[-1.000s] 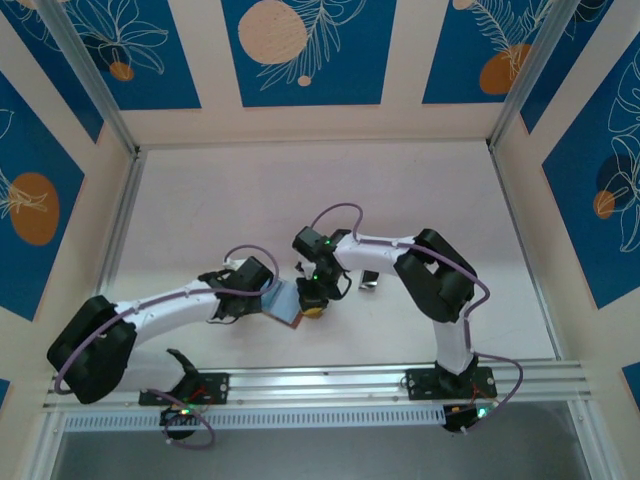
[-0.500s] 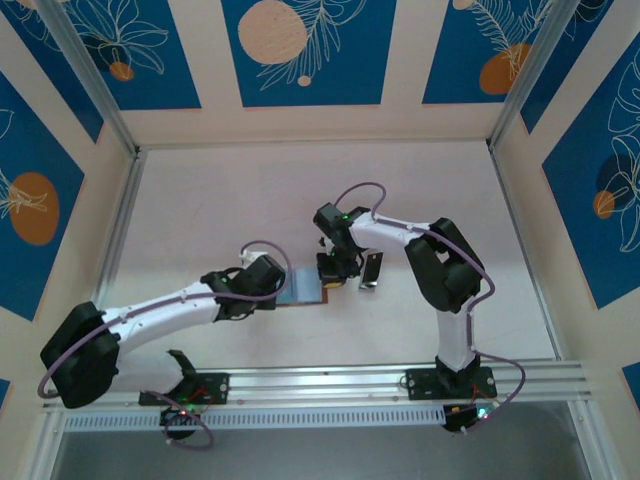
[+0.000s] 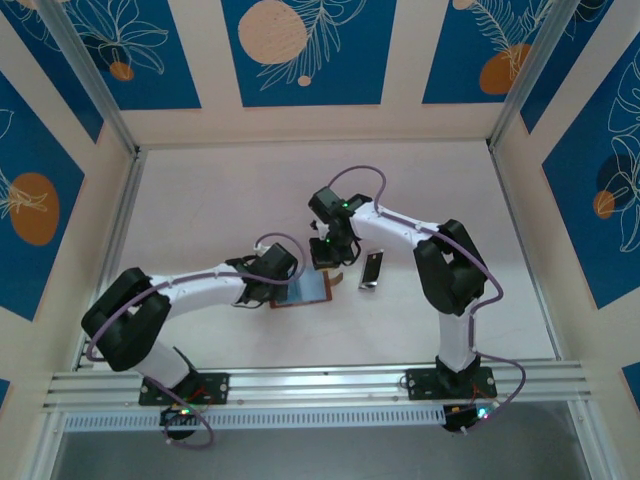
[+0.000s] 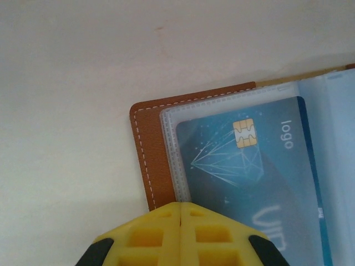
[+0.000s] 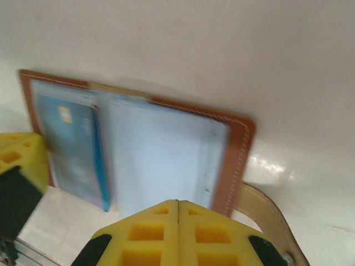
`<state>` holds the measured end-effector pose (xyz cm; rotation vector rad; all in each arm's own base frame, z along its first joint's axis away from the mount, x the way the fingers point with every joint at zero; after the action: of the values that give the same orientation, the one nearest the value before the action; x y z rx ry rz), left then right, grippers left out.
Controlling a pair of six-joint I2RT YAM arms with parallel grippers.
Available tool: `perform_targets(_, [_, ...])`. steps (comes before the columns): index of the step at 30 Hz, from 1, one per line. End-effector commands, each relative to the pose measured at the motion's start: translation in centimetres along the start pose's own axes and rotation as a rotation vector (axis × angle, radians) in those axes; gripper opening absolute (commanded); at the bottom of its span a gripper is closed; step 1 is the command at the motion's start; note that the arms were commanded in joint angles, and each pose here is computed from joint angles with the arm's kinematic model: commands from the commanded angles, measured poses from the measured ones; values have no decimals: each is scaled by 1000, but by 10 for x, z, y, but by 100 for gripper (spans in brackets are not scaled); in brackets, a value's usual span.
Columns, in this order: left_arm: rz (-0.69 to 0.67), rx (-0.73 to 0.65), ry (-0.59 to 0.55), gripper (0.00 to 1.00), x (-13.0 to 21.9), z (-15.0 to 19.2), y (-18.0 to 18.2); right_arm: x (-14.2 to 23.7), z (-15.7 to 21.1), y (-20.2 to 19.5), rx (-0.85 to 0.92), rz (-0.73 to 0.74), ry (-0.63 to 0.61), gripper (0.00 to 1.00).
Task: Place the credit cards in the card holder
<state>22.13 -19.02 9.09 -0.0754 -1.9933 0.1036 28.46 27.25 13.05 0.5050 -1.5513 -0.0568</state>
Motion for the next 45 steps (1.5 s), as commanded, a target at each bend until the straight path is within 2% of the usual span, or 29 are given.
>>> perform_targets(1, [2,4,18,0,-5,7,6,-7,-6,5,22,-11,25,4])
perform_targets(7, [-10,17,35,0,-7,19,15,-27,-14,1,14,31,48,4])
perform_targets(16, [-4,19,44,0,-10,23,17,-56,-6,4,18,68,110,4])
perform_targets(21, [3,20,40,0,-10,22,14,-66,1,16,-3,-75,160,4])
perform_targets(32, [19,19,35,0,-10,20,10,-61,-6,46,-47,-461,179,9])
perform_targets(42, [38,19,9,0,4,15,10,-73,-7,40,-79,-401,165,11])
perform_targets(45, [43,15,-21,6,17,11,13,-74,-8,33,-98,-375,165,11])
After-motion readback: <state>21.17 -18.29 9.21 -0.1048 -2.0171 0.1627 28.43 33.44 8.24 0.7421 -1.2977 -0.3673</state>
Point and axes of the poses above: each hand's point on the last joint's axis, 136 mm out from that joint toward the fingers, its own x axis back along the fingers, its own y axis along the line the jaws close on, z = x × y, the point moved 7 cm from there along x, back along the fingers, and after that the axes turned 3 degrees about x, right-handed, at the moved point
